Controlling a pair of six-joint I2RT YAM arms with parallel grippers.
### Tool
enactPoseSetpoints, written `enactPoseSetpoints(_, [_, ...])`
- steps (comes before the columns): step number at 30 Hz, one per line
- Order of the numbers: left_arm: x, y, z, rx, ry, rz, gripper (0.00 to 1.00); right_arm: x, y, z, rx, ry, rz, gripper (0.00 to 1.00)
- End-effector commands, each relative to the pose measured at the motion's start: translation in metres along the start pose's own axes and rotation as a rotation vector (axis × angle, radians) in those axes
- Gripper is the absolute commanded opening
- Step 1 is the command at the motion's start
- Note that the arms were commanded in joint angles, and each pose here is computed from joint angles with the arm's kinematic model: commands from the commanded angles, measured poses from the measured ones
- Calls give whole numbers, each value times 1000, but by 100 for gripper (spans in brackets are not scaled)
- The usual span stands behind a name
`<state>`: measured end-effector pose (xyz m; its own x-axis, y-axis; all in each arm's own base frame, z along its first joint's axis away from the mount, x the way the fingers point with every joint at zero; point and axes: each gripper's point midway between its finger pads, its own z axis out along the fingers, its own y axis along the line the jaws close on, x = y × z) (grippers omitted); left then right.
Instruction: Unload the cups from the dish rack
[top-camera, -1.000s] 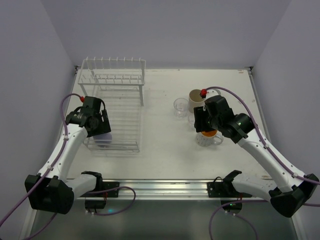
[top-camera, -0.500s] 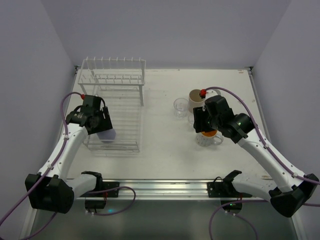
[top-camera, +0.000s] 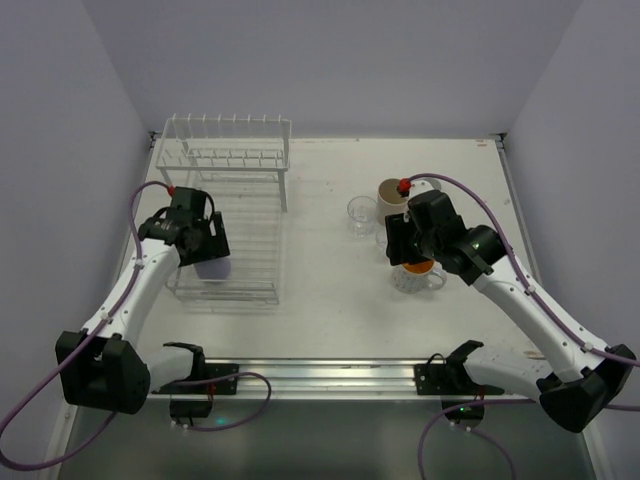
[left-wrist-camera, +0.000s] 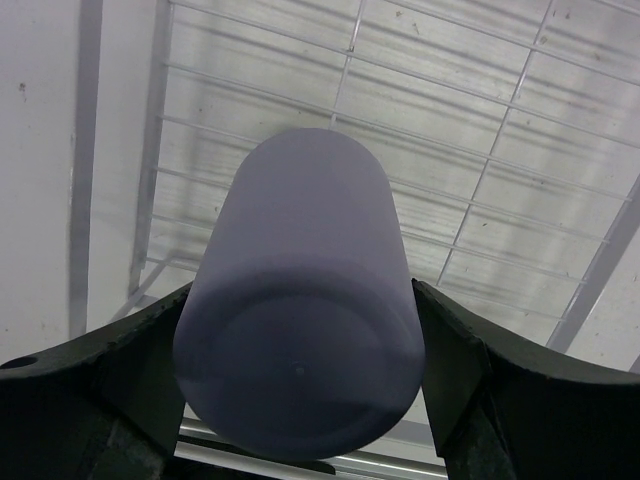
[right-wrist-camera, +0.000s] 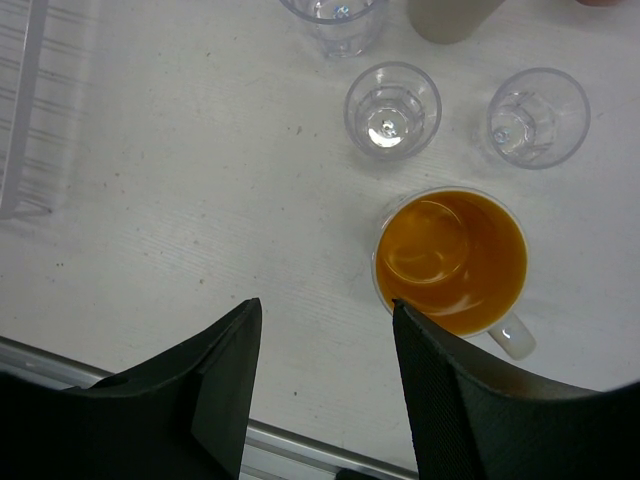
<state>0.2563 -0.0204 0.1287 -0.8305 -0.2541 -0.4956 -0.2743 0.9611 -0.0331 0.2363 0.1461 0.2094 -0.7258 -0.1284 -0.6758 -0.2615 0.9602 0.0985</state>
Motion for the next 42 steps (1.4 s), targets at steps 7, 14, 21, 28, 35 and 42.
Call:
enactPoseSetpoints(7, [-20,-2,-7,1,-51,2,88,-6,8,2,-36,-18,-27,58])
enactPoseSetpoints(14, [-38,-4,-21,7,-101,-3,88,-3,8,5,-39,-7,-29,58])
enactPoseSetpoints(21, [-39,-3,-23,6,-99,2,88,-3,8,3,-41,-11,-27,58])
enactPoseSetpoints(28, [-37,-1,-25,-1,-100,6,88,-4,9,3,-50,-13,-26,58])
enactPoseSetpoints(35, [-37,-2,-24,3,-99,16,76,-4,10,3,-52,-8,-28,58])
enactPoseSetpoints(42, [-37,-10,-19,44,-90,26,10,-8,13,1,-65,-16,-21,58])
